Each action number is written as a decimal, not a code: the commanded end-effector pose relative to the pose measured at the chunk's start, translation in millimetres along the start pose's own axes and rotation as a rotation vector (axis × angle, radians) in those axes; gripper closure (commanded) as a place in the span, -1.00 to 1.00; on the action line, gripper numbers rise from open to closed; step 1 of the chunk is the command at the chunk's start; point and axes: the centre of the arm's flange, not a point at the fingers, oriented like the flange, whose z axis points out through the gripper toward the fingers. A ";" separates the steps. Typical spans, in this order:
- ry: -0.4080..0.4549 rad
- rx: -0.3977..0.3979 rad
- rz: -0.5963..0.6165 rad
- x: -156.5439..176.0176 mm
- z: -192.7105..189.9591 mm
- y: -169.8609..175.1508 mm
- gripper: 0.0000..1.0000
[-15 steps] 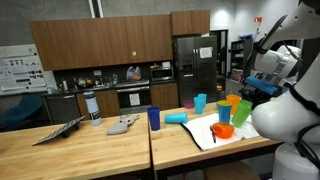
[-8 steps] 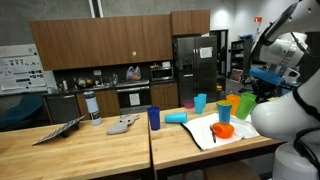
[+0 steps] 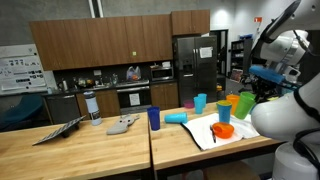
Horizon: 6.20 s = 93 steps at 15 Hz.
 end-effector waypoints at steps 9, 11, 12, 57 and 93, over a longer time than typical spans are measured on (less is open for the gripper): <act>-0.100 -0.052 0.031 1.3 37.4 12.9 0.98; -0.110 -0.071 0.041 2.6 43.7 17.7 0.98; -0.112 -0.079 0.047 4.9 44.4 19.8 0.98; 0.015 -0.161 -0.318 -47.0 -67.4 -90.3 -1.00; 0.077 -0.102 -1.049 36.7 -36.5 -205.7 -1.00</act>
